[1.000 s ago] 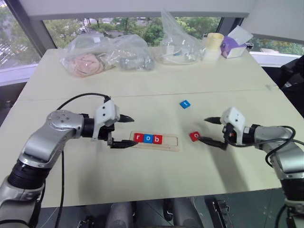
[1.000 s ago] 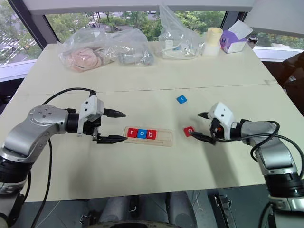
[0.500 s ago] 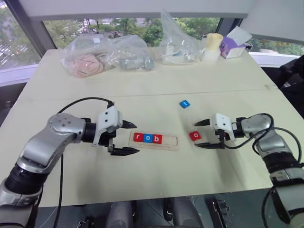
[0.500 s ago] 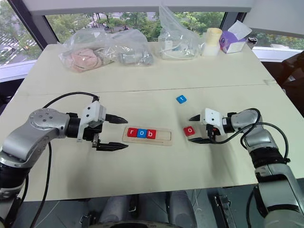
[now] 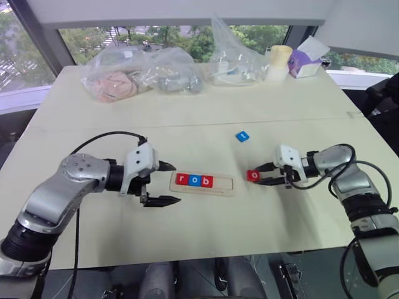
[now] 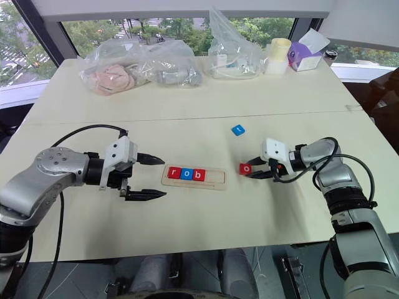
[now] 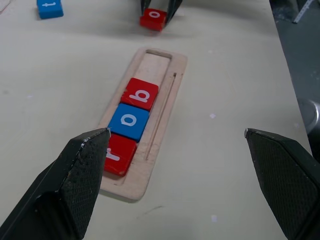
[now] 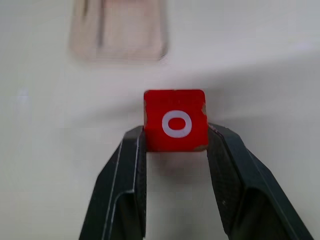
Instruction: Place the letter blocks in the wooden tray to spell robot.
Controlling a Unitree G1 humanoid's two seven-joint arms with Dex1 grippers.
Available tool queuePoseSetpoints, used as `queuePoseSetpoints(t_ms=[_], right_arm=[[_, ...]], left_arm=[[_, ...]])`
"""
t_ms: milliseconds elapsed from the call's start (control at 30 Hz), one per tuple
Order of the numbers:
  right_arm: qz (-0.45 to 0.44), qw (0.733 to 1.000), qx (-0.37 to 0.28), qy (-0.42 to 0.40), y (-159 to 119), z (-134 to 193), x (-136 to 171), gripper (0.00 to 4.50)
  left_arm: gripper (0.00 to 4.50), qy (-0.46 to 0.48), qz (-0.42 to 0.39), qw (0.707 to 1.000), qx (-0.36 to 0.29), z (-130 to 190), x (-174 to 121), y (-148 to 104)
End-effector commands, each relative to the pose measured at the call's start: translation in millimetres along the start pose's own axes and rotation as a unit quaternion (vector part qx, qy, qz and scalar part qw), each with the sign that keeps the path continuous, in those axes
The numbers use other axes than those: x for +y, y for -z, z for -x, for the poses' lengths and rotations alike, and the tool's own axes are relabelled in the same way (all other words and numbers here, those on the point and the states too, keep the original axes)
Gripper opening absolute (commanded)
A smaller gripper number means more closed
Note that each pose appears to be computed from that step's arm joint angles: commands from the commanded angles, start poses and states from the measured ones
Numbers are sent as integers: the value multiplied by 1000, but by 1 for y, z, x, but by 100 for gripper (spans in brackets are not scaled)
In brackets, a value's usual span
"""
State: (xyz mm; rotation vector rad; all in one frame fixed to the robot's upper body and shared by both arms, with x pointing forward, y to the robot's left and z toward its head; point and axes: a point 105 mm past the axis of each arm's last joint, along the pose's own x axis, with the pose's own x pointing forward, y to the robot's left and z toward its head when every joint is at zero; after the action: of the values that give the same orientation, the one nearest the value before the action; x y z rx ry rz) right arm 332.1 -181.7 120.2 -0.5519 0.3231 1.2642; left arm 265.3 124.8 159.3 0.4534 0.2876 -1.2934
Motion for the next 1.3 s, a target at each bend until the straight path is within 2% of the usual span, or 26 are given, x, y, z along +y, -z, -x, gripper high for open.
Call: queuePoseSetpoints(t_ms=[33, 167, 367, 1100, 1300], right_arm=[[-15, 999, -38, 13, -46, -15, 8, 112], [-54, 998, -32, -9, -62, -30, 36, 112], [-21, 999, 25, 14, -48, -43, 48, 112], [-6, 999, 41, 28, -39, -59, 46, 112], [4, 998, 17, 58, -49, -59, 37, 415]], left_arm=[[450, -13, -19, 1000, -7, 8, 9, -9], [450, -4, -14, 1000, -23, 7, 8, -13], [450, 11, -6, 1000, -20, 4, 0, -9], [450, 7, 0, 1000, -19, -5, -7, -4], [450, 4, 1, 1000, -19, -5, -4, -4]])
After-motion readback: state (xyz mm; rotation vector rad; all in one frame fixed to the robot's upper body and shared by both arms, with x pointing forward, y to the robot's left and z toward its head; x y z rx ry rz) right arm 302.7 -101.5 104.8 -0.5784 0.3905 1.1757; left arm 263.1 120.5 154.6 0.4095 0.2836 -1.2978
